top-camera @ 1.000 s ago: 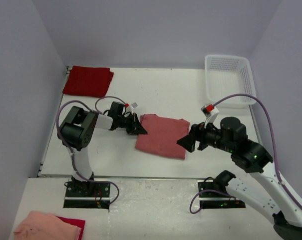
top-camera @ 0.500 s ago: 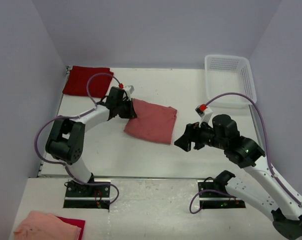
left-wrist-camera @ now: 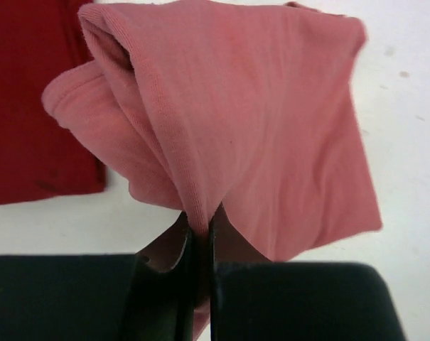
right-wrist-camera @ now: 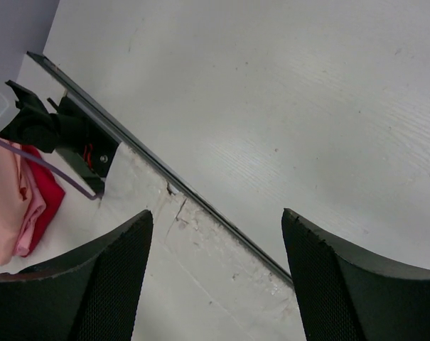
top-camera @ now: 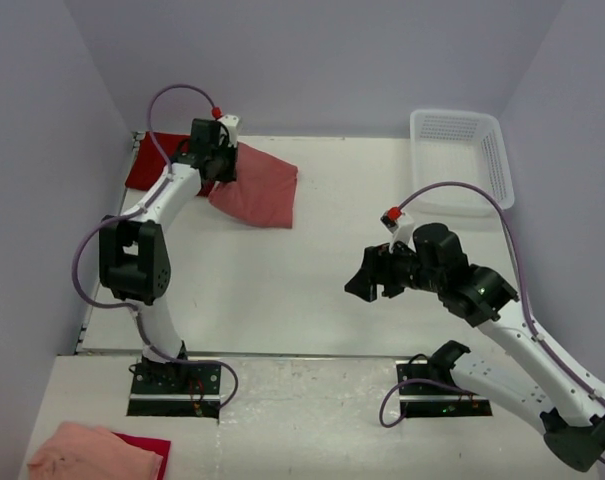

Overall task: Fold and stack the t-shirts
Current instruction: Put the neatly folded tshirt into the corner of the board with the left arm

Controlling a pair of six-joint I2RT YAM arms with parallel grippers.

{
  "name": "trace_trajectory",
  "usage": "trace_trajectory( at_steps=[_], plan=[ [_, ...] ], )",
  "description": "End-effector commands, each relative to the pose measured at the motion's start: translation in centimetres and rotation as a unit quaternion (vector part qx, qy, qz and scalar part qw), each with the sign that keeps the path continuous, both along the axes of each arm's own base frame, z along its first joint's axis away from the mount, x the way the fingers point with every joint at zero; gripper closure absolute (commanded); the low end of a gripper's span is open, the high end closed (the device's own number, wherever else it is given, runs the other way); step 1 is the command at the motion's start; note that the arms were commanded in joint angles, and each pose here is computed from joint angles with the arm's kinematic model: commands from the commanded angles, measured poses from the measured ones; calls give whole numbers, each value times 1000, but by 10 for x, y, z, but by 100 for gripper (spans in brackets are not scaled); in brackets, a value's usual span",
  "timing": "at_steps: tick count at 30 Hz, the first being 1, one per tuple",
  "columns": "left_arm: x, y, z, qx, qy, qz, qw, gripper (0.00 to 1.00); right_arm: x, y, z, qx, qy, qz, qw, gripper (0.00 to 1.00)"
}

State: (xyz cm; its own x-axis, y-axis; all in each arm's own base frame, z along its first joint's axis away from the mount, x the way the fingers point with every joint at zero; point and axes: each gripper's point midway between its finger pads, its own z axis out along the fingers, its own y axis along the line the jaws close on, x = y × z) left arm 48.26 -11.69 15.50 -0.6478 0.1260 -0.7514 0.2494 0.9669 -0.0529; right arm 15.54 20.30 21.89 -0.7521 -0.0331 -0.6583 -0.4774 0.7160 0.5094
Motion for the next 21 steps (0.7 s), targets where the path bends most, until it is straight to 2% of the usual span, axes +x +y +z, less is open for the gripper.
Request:
trace_trajectory(
  at_steps=[1,2,4,6,7,8,11,21],
  plan=[
    [30,34,-12,55,8,-5,998,100,-2,8,2,6,1,29,1000,26],
    [43,36,1,60,-10,-5,998,100,-2,9,-1,2,5,31,1000,26],
    [53,42,-8,79,-1,-6,997,100,0,10,-9,-10,16,33,999,26],
    [70,45,12,87,-25,-4,996,100,1,12,-18,-15,25,39,999,26],
    [72,45,3,96,-8,-11,995,100,3,14,-24,-20,34,40,998,26],
    [82,44,22,97,-30,-12,995,100,2,17,-27,-18,41,45,998,26],
    [94,53,44,123,-52,-2,991,100,4,21,-40,-21,58,48,997,26],
    [97,87,92,174,-93,19,980,100,12,24,-54,-43,74,46,995,26]
  ],
)
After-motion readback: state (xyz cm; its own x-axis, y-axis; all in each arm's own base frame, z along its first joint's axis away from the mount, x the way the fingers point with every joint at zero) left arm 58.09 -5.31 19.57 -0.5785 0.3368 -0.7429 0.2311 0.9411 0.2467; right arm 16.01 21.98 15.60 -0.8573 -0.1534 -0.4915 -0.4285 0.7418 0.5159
